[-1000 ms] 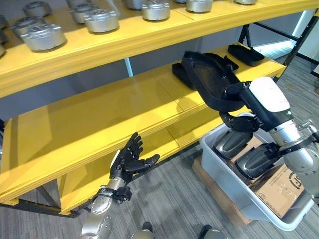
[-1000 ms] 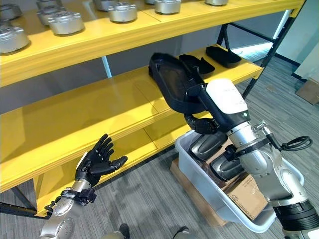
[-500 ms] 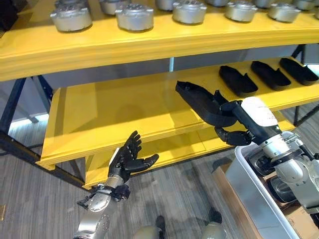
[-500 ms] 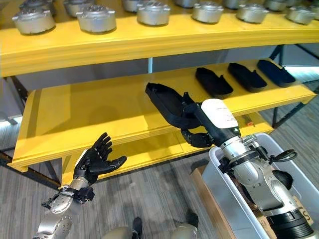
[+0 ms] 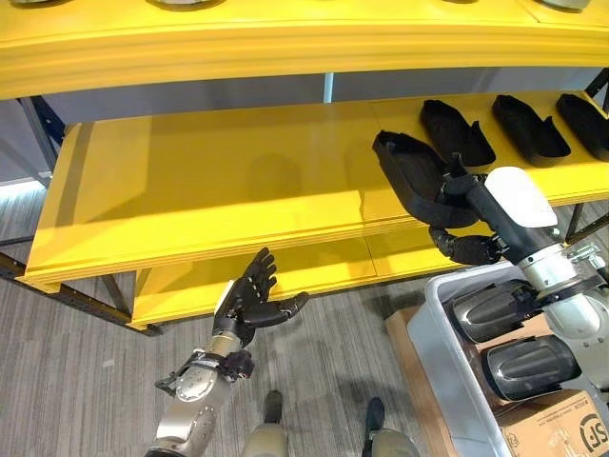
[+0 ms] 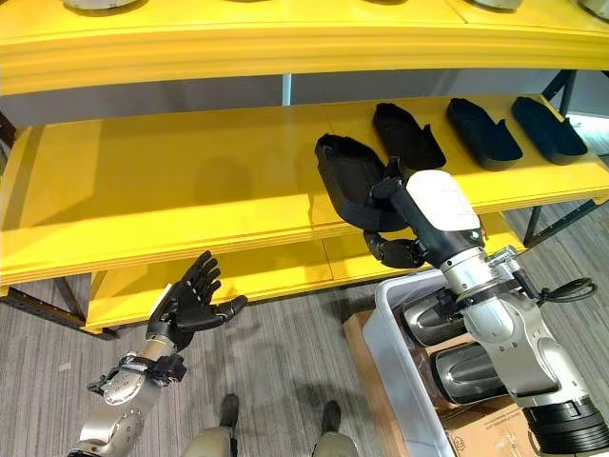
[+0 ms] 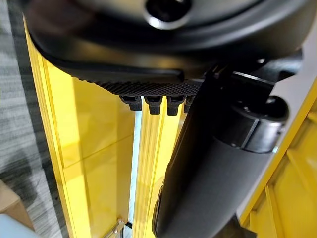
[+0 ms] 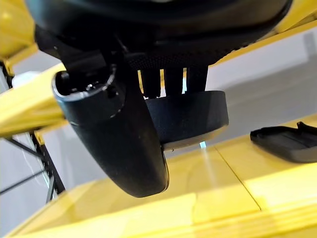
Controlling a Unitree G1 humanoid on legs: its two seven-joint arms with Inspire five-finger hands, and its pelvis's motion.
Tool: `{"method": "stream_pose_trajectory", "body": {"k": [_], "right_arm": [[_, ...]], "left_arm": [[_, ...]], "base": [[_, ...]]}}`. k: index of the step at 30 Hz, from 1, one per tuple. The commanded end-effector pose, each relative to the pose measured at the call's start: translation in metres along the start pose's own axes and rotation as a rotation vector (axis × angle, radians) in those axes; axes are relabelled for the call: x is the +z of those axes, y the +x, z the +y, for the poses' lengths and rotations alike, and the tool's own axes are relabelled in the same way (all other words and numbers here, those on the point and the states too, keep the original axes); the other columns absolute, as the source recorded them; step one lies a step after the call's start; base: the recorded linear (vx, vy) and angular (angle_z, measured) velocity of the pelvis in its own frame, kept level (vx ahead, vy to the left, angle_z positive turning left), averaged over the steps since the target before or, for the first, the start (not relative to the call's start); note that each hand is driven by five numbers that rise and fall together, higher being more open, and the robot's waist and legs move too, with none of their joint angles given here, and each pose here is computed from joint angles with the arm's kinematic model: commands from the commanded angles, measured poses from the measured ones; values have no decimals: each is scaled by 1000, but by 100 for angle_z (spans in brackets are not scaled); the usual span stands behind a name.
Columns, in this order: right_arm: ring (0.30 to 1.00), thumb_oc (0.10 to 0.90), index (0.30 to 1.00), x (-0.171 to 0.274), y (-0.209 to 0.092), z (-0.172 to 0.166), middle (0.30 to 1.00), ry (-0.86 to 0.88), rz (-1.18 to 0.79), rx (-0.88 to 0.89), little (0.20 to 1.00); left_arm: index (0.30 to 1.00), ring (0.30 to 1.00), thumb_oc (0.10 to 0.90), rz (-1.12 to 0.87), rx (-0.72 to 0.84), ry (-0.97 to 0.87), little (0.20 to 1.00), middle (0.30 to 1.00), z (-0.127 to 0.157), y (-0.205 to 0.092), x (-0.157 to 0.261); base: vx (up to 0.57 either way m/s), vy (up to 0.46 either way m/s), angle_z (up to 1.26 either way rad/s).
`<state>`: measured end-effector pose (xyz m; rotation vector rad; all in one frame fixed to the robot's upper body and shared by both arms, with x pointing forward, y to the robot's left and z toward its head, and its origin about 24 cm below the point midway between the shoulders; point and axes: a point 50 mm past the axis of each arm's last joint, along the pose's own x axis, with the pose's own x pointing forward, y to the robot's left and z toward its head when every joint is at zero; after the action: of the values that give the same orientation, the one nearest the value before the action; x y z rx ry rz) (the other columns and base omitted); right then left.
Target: Move parts from the plastic box to the shelf.
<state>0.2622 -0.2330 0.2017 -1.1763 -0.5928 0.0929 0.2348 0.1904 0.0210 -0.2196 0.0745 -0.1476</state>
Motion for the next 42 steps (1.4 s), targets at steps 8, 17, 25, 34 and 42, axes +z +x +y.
{"method": "stream_pose_trajectory", "body": {"k": [8,17,25,34,42], "right_arm": [[300,400,300,52,60,-58,300,-22,-322,-237,300],[300,400,300,52,96,-72,300,-82,-297,-230,300],[300,400,300,49,125,-108,300,-152,-238,-313,300],[300,400,300,49,140,-136,300,-245,-189,-356,300],[300,400,300,31,151,-147,300,-333,-69,-332,300]], "left_arm": [[1000,1000,900,-213,-92,11,1000,1000,-14,0,38],[1000,1000,900,-233,-80,4,1000,1000,-10,-3,43],[1000,1000,900,-290,-91,22,1000,1000,-10,-4,58],[1000,1000,900,-324,-97,9,1000,1000,-14,-5,65],[1000,1000,900,-353,-101,10,1000,1000,-17,-5,70]], "base": [[9,-41,3],[-36,-9,6],[-102,5,4],[-26,2,4],[-3,3,3]]}}
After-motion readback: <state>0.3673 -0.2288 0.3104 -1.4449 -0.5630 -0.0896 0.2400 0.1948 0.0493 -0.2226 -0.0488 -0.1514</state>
